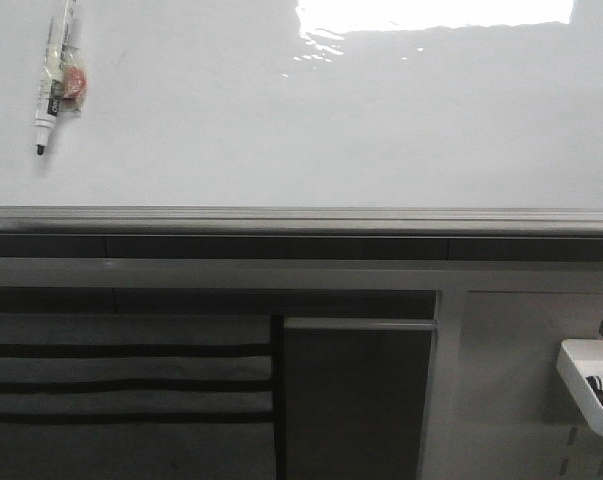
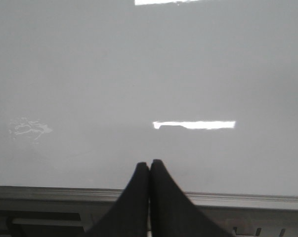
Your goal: Write number 3 on whiteboard
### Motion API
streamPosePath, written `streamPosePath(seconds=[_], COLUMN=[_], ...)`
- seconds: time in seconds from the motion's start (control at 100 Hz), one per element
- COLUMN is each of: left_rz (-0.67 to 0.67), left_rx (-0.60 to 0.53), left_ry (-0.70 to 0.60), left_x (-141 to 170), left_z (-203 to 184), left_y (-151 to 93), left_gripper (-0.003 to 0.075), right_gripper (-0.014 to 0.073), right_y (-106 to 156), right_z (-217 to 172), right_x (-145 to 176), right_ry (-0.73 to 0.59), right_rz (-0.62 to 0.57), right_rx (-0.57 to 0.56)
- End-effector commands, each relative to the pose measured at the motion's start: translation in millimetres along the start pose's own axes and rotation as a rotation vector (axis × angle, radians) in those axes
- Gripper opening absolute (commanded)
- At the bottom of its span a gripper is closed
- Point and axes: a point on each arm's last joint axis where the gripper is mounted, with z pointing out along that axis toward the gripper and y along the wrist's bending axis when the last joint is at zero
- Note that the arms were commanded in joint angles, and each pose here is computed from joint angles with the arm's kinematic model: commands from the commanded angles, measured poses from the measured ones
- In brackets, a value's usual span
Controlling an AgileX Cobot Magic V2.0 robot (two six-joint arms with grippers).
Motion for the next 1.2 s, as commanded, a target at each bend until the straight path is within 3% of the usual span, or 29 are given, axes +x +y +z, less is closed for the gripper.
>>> streamPosePath(seconds=[0.0,0.59,0.66,0.73,0.85,0.92,1.02,1.19], left_rz=[0.008,0.024,0.022,0.022,0.022,0.013,0.013,0.013], left_rx=[-0.001,-0.008,-0.008,-0.007,-0.007,-0.004,-0.004,-0.004], left_ry=[-0.052,-0.036,-0.039,-0.045,-0.044,-0.039,-0.039,-0.039], left_x=[-14.0,-12.3,-10.8,-9.7,-8.1,-7.7,-7.7,-7.7], left_z=[4.1,7.8,8.7,9.6,10.4,10.4,10.4,10.4], left_y=[-0.1,0.5,0.4,0.4,0.4,0.1,0.1,0.1], left_gripper=[-0.0018,-0.0018,-0.0002,0.0091,0.0433,0.0583,0.0643,0.0640], right_gripper=[-0.0074,-0.0074,-0.0040,0.0061,0.0365,0.0508,0.0594,0.0594], right_y=[-0.8,-0.8,-0.8,-0.9,-1.3,-1.3,-1.3,-1.3], right_z=[1.9,2.0,2.0,2.0,2.0,2.0,2.0,2.0], right_x=[-16.2,-15.9,-15.7,-15.3,-15.1,-15.1,-14.9,-14.9], right_ry=[-0.070,-0.071,-0.069,-0.065,-0.063,-0.062,-0.060,-0.060], right_rz=[-0.026,-0.028,-0.028,-0.030,-0.041,-0.041,-0.041,-0.041], right_rx=[0.011,0.012,0.012,0.013,0.017,0.017,0.017,0.017])
